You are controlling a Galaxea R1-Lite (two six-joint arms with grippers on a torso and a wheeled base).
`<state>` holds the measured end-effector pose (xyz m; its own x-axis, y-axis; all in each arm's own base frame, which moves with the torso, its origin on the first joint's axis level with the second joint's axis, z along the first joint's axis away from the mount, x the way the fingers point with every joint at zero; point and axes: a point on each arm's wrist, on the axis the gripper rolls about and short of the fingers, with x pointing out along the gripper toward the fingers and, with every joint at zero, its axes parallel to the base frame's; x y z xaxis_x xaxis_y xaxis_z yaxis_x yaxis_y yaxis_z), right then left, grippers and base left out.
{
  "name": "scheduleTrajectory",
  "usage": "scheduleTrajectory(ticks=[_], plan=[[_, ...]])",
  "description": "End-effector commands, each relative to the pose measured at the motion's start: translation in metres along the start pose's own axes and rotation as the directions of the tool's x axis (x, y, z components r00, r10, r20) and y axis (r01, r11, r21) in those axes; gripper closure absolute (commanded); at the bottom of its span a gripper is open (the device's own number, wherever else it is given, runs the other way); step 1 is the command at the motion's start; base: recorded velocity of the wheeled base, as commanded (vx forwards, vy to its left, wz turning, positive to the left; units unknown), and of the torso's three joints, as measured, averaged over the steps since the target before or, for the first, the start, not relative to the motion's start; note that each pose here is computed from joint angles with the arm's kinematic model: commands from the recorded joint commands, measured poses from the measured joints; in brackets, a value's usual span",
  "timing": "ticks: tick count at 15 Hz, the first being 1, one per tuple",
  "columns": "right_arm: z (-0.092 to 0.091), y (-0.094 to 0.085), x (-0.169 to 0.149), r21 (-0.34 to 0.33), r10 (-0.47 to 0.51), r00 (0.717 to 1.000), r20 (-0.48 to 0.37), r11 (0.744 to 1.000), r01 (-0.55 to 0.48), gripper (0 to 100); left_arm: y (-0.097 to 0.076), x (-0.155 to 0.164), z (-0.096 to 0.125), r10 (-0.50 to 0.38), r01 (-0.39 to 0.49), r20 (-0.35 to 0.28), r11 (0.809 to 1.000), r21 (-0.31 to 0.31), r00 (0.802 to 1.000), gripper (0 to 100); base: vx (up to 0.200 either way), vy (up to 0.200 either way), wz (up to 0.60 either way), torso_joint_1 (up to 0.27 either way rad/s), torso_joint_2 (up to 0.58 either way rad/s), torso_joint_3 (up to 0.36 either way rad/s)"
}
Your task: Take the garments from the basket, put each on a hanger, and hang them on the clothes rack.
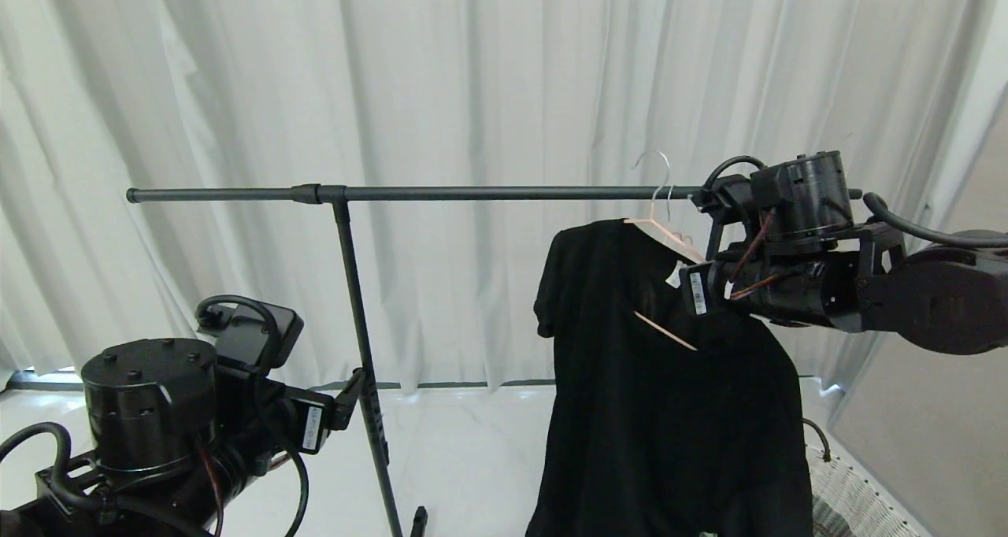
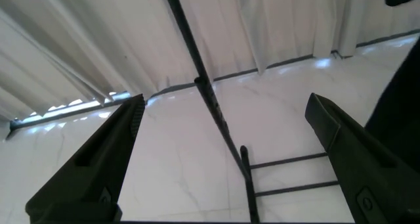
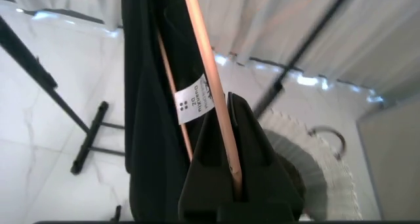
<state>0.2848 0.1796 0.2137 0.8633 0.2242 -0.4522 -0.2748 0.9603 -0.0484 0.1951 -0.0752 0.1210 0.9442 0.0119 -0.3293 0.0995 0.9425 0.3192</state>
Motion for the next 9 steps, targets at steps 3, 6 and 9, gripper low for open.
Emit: scheduleTrajectory(ticks=[3,6,9], plan=[[0.001,0.005,0.011,-0.004,0.004,1.000,-0.005,1.000,-0.004,100,-0.005,-0.002,0.001,-0.021,0.021,0.009,1.000,0.007,1.000,0,0.200,0.000,0.00,0.006,0.01,0.004],[-0.001,0.011,0.010,-0.012,0.018,1.000,-0.007,1.000,-0.018,100,-0.006,-0.002,0.001,-0.027,0.027,0.010,1.000,0.010,1.000,0,0.200,0.000,0.00,0.002,0.01,0.001],[-0.003,0.016,0.012,-0.019,0.029,0.999,-0.014,0.999,-0.029,100,-0.006,-0.002,0.001,-0.027,0.027,0.008,1.000,0.011,1.000,0,0.200,0.000,0.00,0.002,0.00,0.002]])
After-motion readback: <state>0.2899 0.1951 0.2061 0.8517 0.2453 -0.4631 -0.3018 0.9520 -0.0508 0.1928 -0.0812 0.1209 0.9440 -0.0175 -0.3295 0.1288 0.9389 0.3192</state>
